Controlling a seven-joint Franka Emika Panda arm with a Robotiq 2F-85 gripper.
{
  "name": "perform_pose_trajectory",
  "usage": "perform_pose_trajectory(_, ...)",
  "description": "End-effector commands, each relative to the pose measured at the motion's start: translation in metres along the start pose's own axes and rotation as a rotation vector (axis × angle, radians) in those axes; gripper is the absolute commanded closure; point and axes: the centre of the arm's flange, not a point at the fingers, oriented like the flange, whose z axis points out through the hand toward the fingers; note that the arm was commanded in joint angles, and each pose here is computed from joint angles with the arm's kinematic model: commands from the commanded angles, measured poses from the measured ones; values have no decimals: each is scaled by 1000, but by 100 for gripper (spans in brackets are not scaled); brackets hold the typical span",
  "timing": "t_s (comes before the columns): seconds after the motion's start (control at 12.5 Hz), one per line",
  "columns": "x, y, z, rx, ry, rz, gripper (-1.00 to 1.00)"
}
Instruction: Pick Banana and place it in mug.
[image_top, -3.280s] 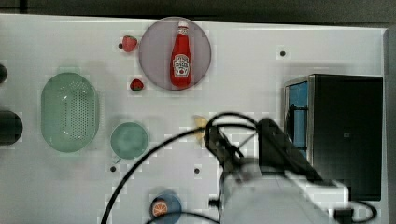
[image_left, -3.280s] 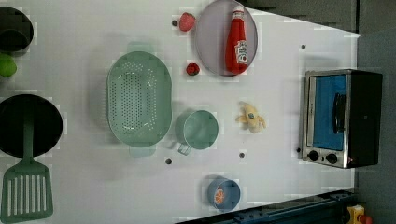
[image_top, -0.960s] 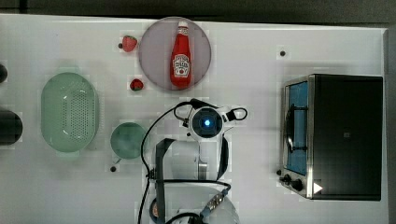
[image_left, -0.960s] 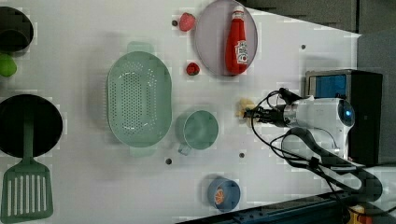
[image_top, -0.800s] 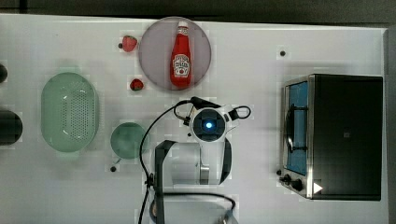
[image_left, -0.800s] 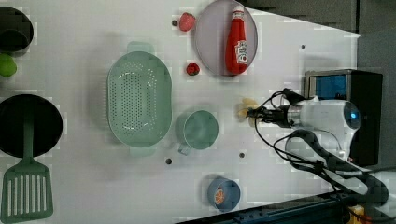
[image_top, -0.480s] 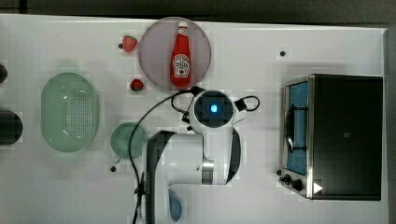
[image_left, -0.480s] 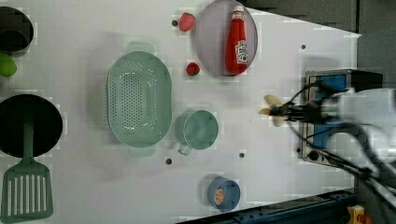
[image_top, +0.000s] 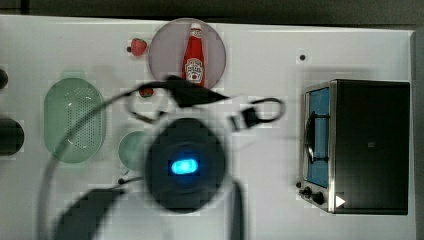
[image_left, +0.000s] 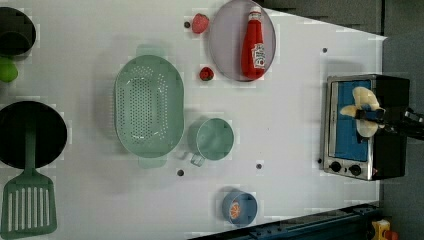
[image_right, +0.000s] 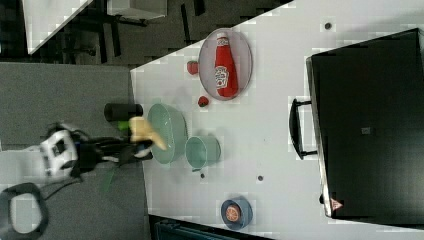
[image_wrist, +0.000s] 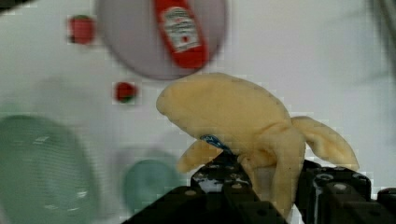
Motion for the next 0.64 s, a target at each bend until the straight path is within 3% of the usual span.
perform_pose_trajectory(0.08, -69, -89, 81, -83, -174, 127, 37)
perform_pose_trajectory(0.32, -99, -140, 133, -116, -182, 260, 37)
perform_pose_trajectory(0.64, -108, -140, 197, -91, -157, 305, 37)
